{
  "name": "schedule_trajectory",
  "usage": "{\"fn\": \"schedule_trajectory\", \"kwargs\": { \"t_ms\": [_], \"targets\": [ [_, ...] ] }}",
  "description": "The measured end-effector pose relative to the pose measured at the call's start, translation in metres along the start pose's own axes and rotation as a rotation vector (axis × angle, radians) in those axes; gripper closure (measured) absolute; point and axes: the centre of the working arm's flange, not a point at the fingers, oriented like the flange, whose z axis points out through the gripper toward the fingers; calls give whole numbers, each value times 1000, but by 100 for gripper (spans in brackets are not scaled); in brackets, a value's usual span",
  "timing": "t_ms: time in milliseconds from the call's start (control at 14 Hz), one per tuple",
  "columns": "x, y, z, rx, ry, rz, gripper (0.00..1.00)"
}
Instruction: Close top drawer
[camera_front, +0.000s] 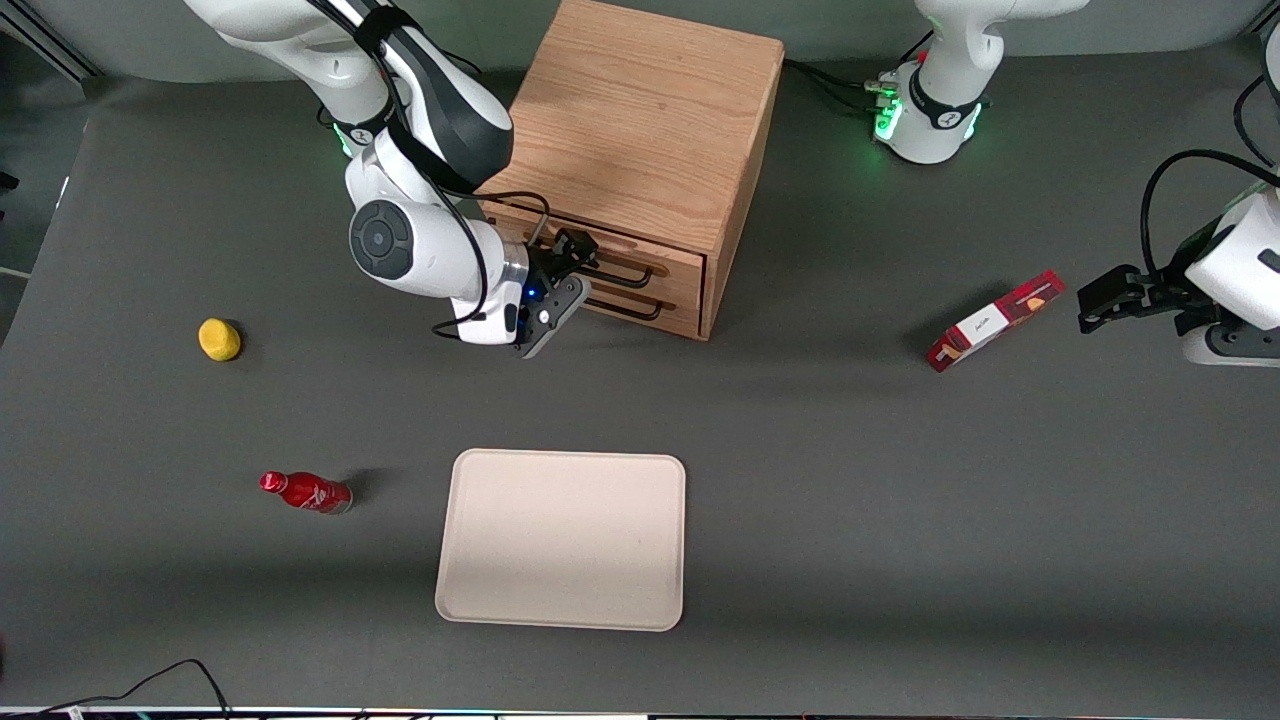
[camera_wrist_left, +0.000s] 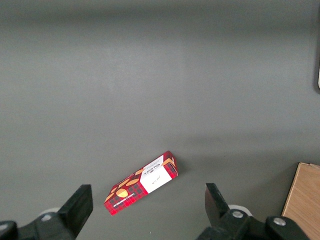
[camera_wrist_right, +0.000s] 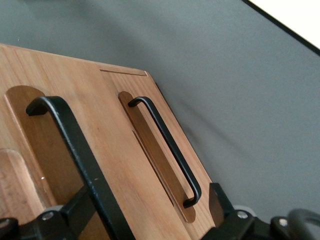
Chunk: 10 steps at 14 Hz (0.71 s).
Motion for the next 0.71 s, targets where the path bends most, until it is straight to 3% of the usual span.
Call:
{"fn": "schedule_trajectory", "kwargs": {
  "t_ms": [571,714],
  "targets": [
    [2,-11,-13,-3,13,2,0],
    [3,-21,-32,10,-10,-11,0]
  ]
}}
